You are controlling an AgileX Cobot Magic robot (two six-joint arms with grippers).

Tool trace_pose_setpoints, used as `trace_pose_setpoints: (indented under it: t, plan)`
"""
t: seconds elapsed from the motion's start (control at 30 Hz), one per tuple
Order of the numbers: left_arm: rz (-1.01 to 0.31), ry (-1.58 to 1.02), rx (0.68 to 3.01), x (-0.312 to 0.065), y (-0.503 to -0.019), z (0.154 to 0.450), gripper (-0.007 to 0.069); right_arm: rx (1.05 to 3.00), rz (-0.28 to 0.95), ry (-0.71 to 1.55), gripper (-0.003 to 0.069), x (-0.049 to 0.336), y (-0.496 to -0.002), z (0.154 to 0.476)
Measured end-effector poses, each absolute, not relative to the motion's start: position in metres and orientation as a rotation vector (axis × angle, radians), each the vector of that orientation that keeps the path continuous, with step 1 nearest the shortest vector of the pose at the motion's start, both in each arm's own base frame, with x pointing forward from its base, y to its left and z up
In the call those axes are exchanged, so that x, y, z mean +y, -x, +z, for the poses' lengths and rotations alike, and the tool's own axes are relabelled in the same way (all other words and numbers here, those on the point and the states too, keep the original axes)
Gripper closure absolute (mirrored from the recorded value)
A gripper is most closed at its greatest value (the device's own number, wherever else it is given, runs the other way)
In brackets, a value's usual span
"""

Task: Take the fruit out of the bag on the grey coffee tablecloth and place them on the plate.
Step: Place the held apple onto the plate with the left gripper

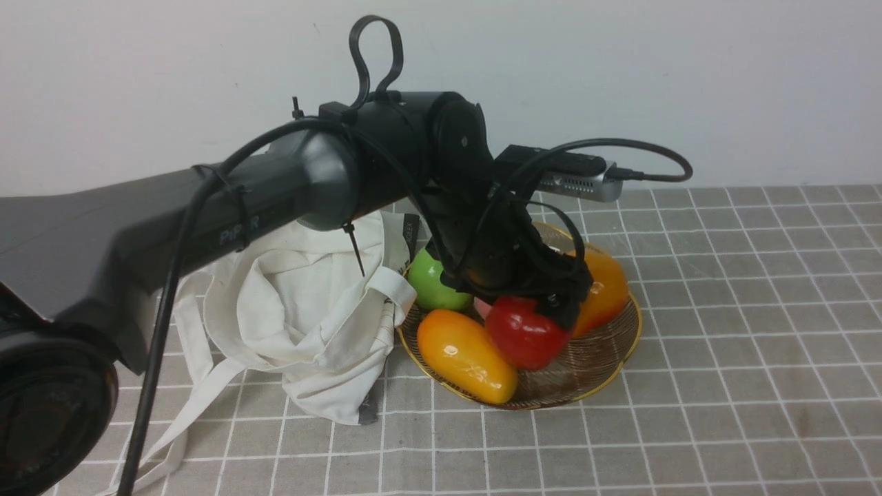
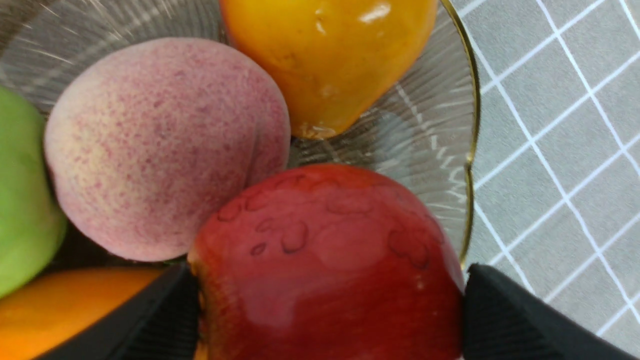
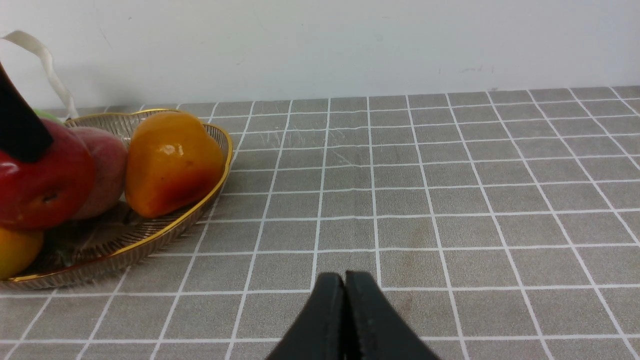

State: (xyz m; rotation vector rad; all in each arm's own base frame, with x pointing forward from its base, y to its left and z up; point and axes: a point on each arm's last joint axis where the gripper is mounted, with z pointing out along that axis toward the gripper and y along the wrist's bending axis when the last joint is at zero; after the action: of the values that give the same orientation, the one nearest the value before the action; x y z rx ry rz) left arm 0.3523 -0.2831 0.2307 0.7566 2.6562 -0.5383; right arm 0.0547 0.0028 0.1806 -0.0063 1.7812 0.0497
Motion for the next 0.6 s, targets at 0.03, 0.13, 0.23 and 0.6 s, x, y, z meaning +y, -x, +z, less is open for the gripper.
trace_pose_setpoints:
  t: [0.03, 0.13, 0.23, 0.6]
  plan:
    - [-0.544, -0.756, 2.662, -0.283, -0.352, 0.231, -0.0001, 1.781, 0.050, 0.006, 0.0674, 0.003, -0.055, 0.181]
    - [-0.547, -0.756, 2.665, -0.283, -0.351, 0.231, -0.0001, 1.781, 0.050, 0.006, 0.0674, 0.003, -0.055, 0.181]
    - [-0.546, -0.761, 2.673, -0.283, -0.351, 0.231, 0.0004, 1.781, 0.050, 0.006, 0.0674, 0.003, -0.055, 0.181]
    - [-0.557, -0.855, 2.650, -0.286, -0.352, 0.263, 0.0027, 1.781, 0.050, 0.006, 0.0674, 0.003, -0.055, 0.181]
